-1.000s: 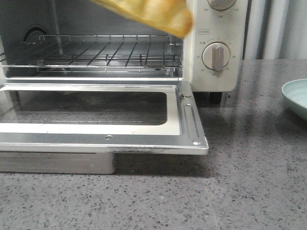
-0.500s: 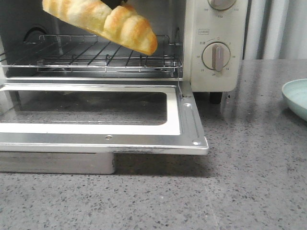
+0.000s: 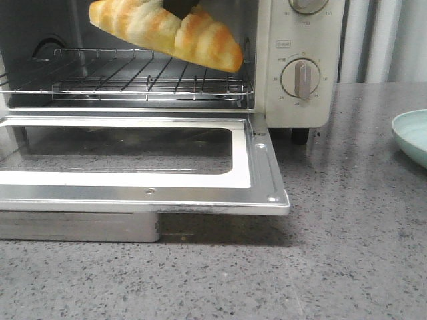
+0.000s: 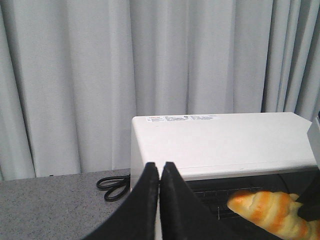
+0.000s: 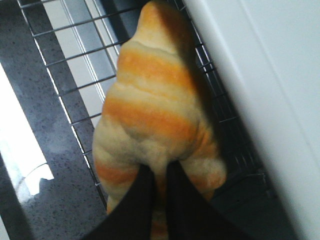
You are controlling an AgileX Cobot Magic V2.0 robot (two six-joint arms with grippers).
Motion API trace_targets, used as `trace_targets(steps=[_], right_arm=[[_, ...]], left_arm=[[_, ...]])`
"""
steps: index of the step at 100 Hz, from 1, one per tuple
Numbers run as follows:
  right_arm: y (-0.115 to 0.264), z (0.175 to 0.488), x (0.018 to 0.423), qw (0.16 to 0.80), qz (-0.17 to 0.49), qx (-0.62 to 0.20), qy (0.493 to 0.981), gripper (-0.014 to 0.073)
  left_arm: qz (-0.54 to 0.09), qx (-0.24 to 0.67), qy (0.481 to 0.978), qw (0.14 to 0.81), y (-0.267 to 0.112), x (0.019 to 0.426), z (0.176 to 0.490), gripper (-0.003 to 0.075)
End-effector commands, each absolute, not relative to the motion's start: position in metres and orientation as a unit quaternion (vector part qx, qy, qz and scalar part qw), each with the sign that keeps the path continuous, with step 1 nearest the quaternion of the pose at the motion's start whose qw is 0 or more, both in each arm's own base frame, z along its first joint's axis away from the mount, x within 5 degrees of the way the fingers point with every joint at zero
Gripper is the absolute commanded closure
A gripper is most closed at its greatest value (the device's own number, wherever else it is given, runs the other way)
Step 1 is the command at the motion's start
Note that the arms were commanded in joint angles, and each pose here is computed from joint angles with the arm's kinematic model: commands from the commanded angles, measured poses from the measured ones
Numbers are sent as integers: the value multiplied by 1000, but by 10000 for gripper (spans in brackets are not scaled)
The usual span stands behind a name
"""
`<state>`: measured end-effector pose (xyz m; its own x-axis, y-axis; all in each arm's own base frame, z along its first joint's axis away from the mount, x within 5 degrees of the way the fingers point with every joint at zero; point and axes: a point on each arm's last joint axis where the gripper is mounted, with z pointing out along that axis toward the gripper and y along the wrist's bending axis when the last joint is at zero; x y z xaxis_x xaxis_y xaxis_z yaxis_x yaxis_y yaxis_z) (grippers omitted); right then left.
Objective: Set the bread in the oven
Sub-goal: 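Lift the croissant with the right gripper and carry it into the oven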
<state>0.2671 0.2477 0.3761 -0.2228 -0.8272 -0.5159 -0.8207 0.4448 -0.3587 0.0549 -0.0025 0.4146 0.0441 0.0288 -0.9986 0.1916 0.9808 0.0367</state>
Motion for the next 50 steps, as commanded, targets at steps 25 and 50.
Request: trace_targets(steps=[25,50], right_arm=[[275,412,232,439,-107,-556,697,663],[280,400,241,428,-143,-565,691,663]], left_arm=[[-63,76,677,730,-2,54,424,741],[-61,75,680,726,-2,54,423,741]])
